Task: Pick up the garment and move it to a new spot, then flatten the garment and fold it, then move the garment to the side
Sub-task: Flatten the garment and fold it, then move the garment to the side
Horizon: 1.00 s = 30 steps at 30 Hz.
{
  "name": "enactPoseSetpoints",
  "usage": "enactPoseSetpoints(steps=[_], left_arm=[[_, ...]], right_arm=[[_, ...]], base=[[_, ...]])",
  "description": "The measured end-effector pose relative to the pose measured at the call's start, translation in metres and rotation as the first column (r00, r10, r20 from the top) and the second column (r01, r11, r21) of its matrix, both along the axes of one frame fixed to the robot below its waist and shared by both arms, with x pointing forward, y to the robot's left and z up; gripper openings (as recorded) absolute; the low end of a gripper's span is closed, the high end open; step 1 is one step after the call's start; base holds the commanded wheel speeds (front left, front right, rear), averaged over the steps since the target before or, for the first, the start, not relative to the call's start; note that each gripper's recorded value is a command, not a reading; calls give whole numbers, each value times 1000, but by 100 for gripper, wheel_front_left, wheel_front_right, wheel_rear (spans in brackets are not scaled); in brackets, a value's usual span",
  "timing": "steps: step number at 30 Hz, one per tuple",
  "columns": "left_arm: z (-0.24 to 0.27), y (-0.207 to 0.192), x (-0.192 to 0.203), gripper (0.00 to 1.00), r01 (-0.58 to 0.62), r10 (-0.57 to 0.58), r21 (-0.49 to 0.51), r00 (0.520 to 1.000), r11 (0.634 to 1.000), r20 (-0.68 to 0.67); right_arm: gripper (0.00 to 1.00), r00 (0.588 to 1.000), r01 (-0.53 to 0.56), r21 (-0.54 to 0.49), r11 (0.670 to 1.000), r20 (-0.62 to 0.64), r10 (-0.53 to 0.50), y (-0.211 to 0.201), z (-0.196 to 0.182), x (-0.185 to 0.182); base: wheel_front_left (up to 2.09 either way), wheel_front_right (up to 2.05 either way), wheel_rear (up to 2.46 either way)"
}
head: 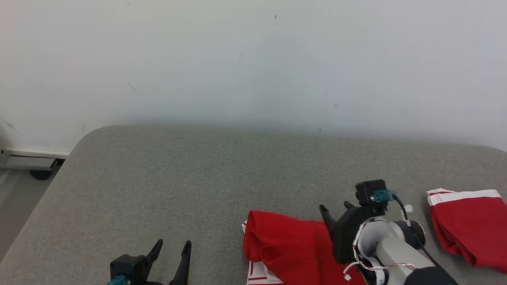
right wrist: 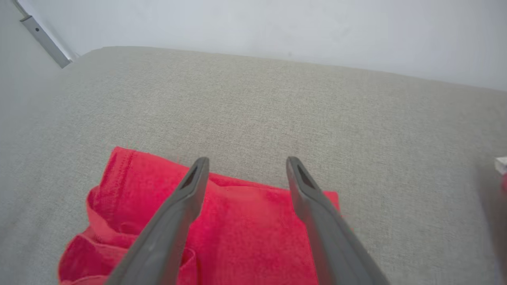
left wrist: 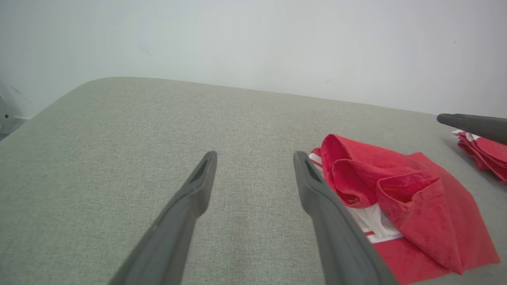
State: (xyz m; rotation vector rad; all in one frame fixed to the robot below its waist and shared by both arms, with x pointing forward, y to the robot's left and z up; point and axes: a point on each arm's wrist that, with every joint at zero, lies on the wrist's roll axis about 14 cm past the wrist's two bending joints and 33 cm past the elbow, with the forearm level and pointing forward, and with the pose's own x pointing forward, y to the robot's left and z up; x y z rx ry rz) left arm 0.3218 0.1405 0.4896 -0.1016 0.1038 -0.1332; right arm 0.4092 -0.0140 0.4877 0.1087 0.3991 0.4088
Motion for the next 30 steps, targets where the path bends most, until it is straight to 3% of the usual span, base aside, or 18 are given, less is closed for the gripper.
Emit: enactPoseSetpoints(steps=[4, 12, 30], left_arm=[[8, -6, 2, 100, 20, -20, -2, 999, 1000, 30], [10, -17, 6, 100, 48, -48, -1, 998, 999, 30], [0, -11, 6, 100, 27, -27, -4, 1000, 1000, -8]], right_arm=[[100, 996, 89, -17, 996, -25, -89, -39, -19, -6], [100, 974, 157, -69, 985, -152, -166, -72, -64, -24], [100, 937, 172, -68, 983, -297, -184, -76, -104, -52]], base=[[0, 0, 0], [0, 0, 0], [0, 0, 0]])
